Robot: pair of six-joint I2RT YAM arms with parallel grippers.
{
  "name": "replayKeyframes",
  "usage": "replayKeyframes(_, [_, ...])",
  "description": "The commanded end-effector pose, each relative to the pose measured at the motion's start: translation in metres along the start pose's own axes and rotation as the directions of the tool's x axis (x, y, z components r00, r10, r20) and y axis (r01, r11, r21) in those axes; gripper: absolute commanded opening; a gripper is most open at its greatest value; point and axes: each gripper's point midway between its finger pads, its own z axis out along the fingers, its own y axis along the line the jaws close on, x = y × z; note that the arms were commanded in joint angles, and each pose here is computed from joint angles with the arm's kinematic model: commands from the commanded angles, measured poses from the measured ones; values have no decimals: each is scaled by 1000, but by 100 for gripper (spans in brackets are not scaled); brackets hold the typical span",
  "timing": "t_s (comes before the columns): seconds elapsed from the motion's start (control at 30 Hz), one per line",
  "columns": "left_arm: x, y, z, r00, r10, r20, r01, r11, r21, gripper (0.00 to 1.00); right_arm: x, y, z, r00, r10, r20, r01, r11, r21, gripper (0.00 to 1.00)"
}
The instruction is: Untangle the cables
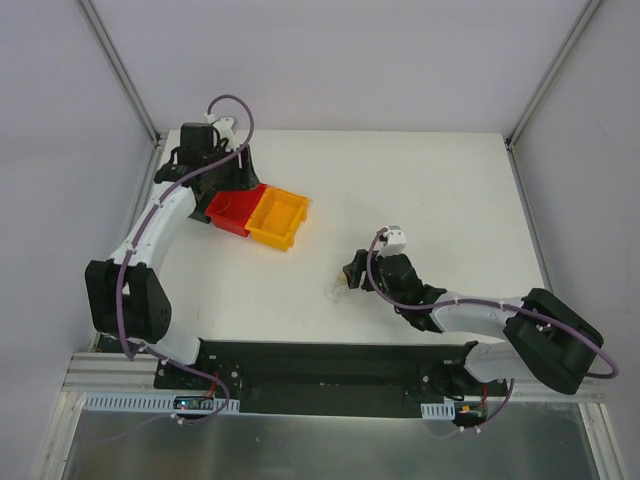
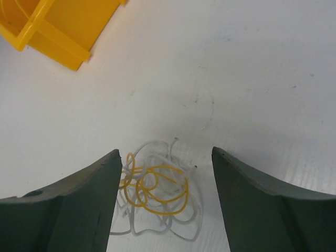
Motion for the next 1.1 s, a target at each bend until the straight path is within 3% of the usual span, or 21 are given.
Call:
replayKeyframes(0.0, [12,-103,-25,981,189,37,-190,918,348,57,-23,-9,-4,994,84,74,-90,993,82,72])
replayKeyframes(0.13, [69,-187,-21,951,304,-65,-207,777,595,52,-13,-10,-14,987,147,58,-150,987,57,71])
replayKeyframes(0.27, [131,-244,-24,894,418,-162,-170,650,740,50,-12,-20,-33,975,196,107,-201,979,39,70])
replayKeyframes(0.4, [173,-269,-35,831,537,-147,-242,587,773,55,-19,-35,-50,959,224,176,-235,971,47,70])
replayKeyframes(0.53, [212,-269,-35,694,711,-111,-437,539,720,61,-22,-54,-62,934,283,218,-299,953,43,70])
replayKeyframes(0.67, [229,-250,-22,583,799,-149,-570,532,626,63,-22,-72,-64,902,346,258,-371,927,55,69])
replayKeyframes(0.9, [241,-239,-5,599,733,-321,-524,663,535,59,-22,-65,-50,918,345,195,-357,934,29,69])
replayKeyframes(0.97, [252,-236,2,580,729,-363,-526,676,516,60,-20,-64,-47,921,345,182,-355,934,30,69])
replayKeyframes(1.07, [260,-239,1,575,726,-377,-512,679,527,53,-21,-62,-46,923,341,178,-350,937,21,69])
